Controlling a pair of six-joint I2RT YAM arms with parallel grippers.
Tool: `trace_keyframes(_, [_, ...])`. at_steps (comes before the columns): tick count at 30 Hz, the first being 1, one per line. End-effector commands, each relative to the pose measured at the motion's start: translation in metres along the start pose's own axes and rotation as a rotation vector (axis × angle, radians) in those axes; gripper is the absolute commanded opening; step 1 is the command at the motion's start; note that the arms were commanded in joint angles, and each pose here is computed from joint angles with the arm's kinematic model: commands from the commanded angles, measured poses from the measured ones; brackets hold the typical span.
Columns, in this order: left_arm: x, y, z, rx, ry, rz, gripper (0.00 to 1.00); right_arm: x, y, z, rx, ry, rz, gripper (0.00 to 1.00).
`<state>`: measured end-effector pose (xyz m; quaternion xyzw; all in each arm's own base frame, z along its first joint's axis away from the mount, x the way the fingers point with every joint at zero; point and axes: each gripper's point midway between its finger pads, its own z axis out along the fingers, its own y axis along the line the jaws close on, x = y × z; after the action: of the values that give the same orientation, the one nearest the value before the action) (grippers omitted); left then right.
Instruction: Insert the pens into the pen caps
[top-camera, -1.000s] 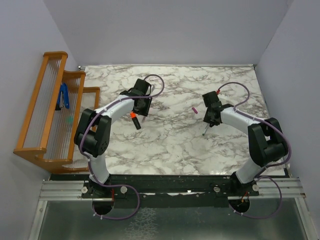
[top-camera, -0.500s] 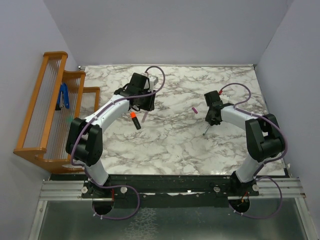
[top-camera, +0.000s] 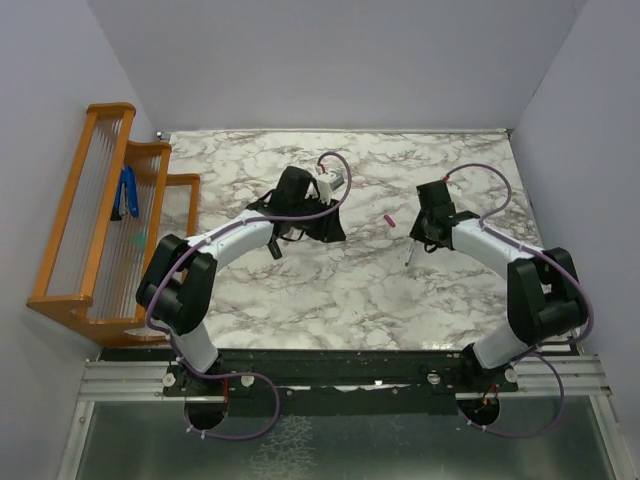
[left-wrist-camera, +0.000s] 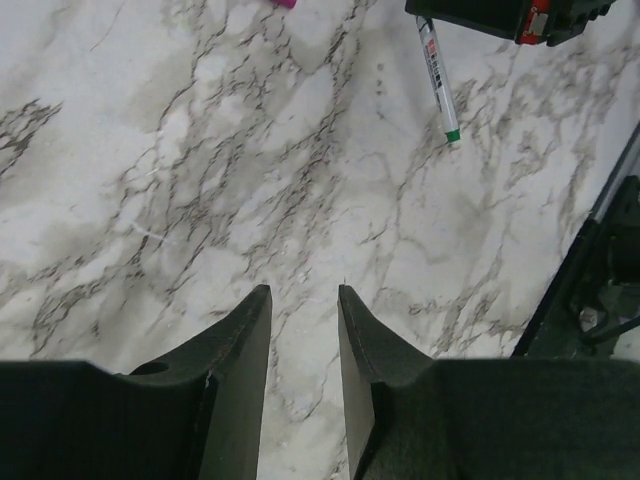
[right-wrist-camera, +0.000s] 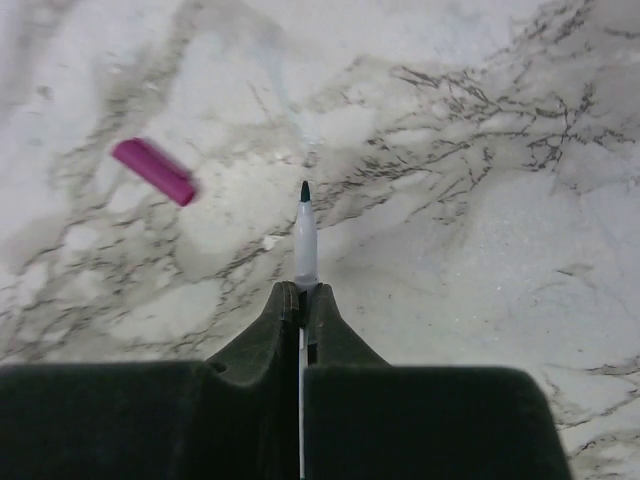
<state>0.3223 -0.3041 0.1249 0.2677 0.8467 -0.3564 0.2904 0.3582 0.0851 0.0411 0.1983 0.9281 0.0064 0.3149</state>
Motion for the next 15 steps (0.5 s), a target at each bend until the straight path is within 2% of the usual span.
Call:
trace_keyframes(1, [-0.019,-0.034,0.02,0.201,-0.102,-0.047,0.33,-0.041,0.027,-0.04,-0.154,-0.109,0.0,0.0])
trace_keyframes(4, [-0.026,-0.05,0.034,0.246,-0.126,-0.083,0.34,-0.055,0.034,-0.058,-0.194,-0.149,0.004,0.0])
trace_keyframes(15, [-0.044,-0.104,0.083,0.339,-0.131,-0.059,0.41,-0.076,0.047,-0.095,-0.288,-0.201,0.022,0.0])
